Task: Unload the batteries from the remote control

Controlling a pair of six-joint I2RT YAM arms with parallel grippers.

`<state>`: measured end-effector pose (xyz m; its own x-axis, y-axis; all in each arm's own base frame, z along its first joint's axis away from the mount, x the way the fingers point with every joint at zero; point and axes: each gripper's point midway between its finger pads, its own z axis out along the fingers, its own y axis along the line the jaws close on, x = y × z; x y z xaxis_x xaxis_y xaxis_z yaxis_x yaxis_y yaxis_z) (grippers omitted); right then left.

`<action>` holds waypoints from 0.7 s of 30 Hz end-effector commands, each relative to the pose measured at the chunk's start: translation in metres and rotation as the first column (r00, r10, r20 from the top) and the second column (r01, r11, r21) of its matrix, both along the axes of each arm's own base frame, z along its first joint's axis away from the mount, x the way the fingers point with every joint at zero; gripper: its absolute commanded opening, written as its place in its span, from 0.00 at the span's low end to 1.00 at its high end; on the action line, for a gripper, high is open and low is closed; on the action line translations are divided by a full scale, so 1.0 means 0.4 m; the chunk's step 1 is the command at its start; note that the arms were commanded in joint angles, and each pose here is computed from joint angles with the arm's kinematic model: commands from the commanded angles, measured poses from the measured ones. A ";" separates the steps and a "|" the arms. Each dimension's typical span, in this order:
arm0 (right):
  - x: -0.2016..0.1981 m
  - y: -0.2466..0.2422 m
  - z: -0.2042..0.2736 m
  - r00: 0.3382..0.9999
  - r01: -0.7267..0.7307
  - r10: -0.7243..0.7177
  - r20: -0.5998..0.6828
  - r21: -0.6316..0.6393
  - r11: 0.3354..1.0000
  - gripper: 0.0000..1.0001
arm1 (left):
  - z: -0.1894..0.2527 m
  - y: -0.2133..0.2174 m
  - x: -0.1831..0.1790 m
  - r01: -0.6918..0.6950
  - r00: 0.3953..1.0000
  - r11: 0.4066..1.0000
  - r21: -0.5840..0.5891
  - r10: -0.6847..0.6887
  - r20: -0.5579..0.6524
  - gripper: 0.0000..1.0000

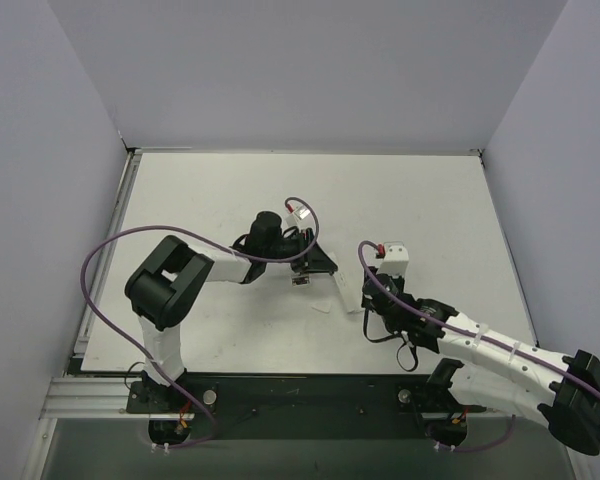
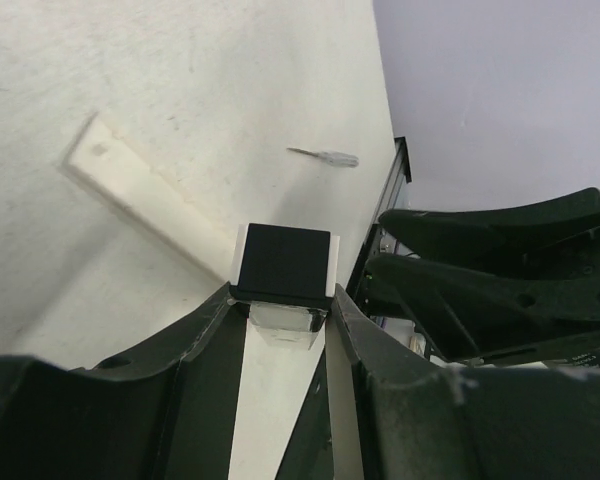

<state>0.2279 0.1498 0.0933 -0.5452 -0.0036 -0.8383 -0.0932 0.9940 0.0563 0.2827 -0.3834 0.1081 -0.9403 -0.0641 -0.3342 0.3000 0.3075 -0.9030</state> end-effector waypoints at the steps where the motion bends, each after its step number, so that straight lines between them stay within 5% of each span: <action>1: 0.007 -0.087 0.019 0.987 0.158 -0.156 0.034 -0.068 0.985 0.37 | 0.009 -0.003 0.026 0.011 0.999 1.000 -0.012 -0.010 0.050 0.00; 8: 0.009 -0.085 0.024 0.989 0.146 -0.145 0.027 -0.056 0.988 0.36 | 0.042 -0.006 0.008 0.066 0.994 0.996 -0.065 -0.059 0.096 0.00; 13: -0.003 0.015 0.080 0.999 -0.048 0.046 0.024 0.091 0.995 0.39 | 0.135 0.013 -0.016 0.112 0.982 0.977 -0.179 -0.081 0.168 0.00; 21: -0.072 0.146 0.215 0.933 -0.359 0.329 0.142 0.353 0.864 0.79 | 0.242 0.067 -0.059 0.121 0.959 0.963 -0.242 -0.050 0.279 0.00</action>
